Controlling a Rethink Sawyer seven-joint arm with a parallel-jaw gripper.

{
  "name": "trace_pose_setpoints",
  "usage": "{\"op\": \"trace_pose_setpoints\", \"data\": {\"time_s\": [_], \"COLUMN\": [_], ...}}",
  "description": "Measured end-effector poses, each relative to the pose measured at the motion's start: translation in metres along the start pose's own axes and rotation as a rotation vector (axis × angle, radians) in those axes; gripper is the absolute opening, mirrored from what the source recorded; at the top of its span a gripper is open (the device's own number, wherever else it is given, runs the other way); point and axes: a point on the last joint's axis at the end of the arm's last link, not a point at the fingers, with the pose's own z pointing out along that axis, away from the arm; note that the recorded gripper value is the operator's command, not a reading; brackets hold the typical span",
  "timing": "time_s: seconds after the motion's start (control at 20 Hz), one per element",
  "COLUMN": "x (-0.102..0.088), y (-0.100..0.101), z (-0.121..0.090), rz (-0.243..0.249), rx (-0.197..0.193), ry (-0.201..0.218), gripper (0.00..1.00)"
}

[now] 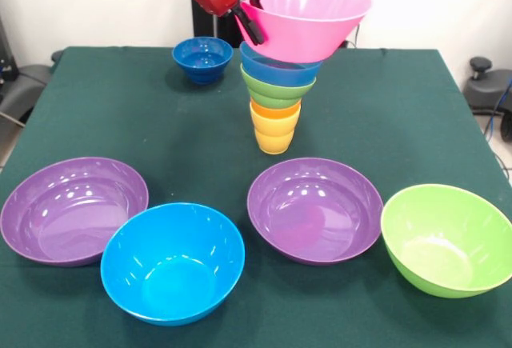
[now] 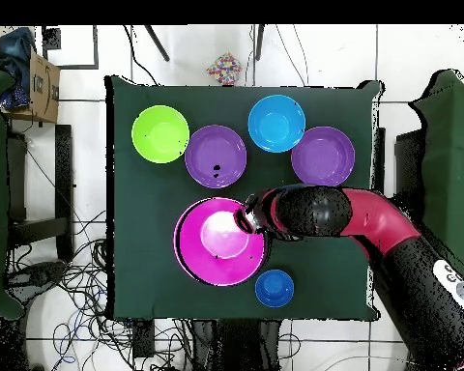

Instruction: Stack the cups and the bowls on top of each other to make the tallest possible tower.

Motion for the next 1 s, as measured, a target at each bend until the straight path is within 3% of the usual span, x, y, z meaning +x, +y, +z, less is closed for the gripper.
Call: {"op": "trace_pose_setpoints", "data": {"time_s": [0.45,1.0], "x": [-0.005,-0.018], "y": [0.005,-0.006], "z": [0.003,-0.005], "rz": [-0.012,-0.011], "rx": [-0.001,0.025], "ry": [0.004,-0.018], "gripper": [0.00,0.00]}}
